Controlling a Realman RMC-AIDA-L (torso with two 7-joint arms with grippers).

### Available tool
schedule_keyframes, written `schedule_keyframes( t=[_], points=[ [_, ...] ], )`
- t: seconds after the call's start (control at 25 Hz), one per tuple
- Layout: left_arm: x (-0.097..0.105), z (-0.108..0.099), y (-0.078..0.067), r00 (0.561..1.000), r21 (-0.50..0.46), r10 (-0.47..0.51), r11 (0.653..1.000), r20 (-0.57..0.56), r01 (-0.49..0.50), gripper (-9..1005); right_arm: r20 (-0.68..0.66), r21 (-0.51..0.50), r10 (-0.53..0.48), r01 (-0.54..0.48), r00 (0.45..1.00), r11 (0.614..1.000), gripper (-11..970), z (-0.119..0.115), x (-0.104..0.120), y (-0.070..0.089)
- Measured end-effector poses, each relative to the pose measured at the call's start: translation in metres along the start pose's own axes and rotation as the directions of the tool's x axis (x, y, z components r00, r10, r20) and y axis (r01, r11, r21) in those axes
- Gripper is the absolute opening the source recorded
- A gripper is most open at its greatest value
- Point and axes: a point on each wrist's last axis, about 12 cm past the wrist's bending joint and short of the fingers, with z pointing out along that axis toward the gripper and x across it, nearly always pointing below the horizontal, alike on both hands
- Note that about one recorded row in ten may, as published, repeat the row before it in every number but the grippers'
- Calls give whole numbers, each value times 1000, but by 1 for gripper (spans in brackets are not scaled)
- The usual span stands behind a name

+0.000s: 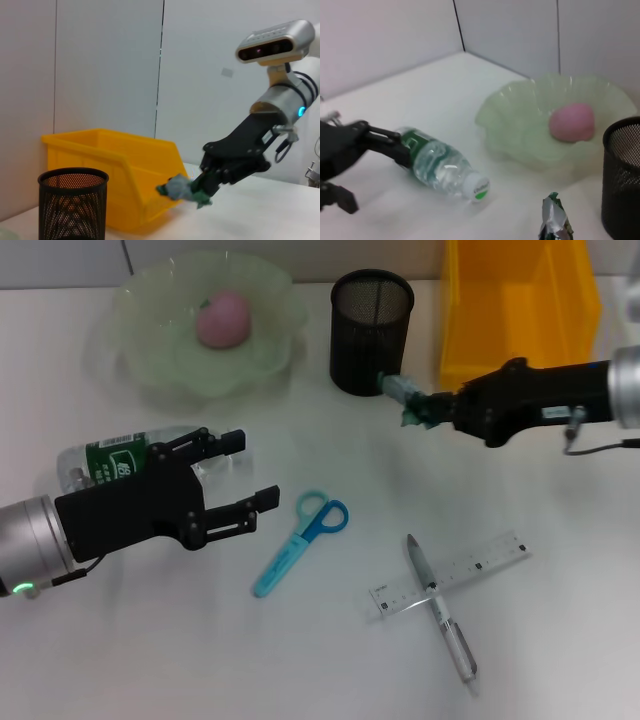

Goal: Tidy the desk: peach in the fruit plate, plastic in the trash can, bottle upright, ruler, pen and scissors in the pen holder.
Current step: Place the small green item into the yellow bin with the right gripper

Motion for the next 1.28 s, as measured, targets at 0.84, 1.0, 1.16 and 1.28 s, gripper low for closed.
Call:
schedule_keyframes(
  t=[0.84, 1.0, 1.16, 1.28],
  points=[
    [-1, 2, -1, 1000, 11, 0, 1000, 6, 0, 680, 189, -46, 25, -17, 982, 999, 36, -42, 37, 2],
    [-3, 2, -5, 1000, 39, -1, 999, 27, 0, 679, 260, 16, 37, -42, 965, 999, 36, -52, 44, -3],
    [-3, 2, -6, 1000, 42, -3, 999, 29, 2, 678, 366, 95, 63, -105, 928, 990, 37, -65, 54, -9],
    [-3, 3, -6, 1000, 44, -5, 999, 30, 4, 677, 453, 150, 69, -152, 889, 977, 37, -72, 59, -14]
  ],
)
